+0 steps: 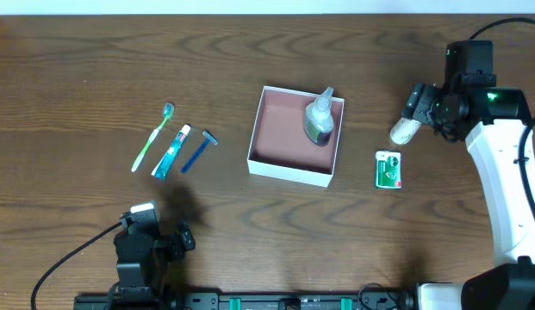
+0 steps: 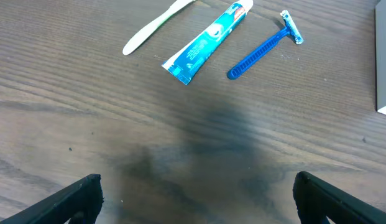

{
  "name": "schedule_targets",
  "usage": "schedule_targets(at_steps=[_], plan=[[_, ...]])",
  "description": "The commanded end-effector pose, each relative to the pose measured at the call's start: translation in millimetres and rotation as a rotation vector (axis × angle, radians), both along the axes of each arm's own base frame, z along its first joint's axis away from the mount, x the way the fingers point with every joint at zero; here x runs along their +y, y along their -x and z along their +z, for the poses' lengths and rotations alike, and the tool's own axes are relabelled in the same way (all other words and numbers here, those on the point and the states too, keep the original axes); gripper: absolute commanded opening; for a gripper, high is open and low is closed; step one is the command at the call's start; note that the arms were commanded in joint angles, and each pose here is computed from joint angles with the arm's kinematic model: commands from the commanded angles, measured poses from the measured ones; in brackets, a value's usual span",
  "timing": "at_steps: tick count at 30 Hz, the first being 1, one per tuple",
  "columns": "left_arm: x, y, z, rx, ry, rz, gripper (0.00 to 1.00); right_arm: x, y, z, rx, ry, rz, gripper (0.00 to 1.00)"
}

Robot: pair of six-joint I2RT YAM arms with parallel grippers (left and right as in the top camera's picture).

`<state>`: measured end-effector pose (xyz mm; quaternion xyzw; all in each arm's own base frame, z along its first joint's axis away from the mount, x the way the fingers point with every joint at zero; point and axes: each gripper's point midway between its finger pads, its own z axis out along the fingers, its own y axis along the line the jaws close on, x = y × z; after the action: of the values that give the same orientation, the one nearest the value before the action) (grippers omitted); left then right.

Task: Pack container
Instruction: 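Grasp the white bamboo-print tube with the right gripper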

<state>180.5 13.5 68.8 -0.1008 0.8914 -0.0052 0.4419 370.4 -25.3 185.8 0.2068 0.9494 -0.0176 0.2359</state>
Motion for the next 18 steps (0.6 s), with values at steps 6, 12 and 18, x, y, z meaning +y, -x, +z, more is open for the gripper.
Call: schedule_targets(at_steps=[6, 12, 18], plan=[[-0.5, 2.2, -7.6, 0.022, -0.01, -0.011, 0.98, -2.8, -9.1, -15.0, 0.023, -0.011, -0.037, 0.17], [-0.5, 2.2, -7.6, 0.022, -0.01, -0.011, 0.98, -4.6, -7.6, -10.6, 0.013, -0.002, -0.044, 0.01], [-0.5, 2.2, -7.6, 0.022, -0.01, -0.011, 0.98, 3.7, 5.2, 35.8, -0.107, 0.002, 0.001, 0.01]])
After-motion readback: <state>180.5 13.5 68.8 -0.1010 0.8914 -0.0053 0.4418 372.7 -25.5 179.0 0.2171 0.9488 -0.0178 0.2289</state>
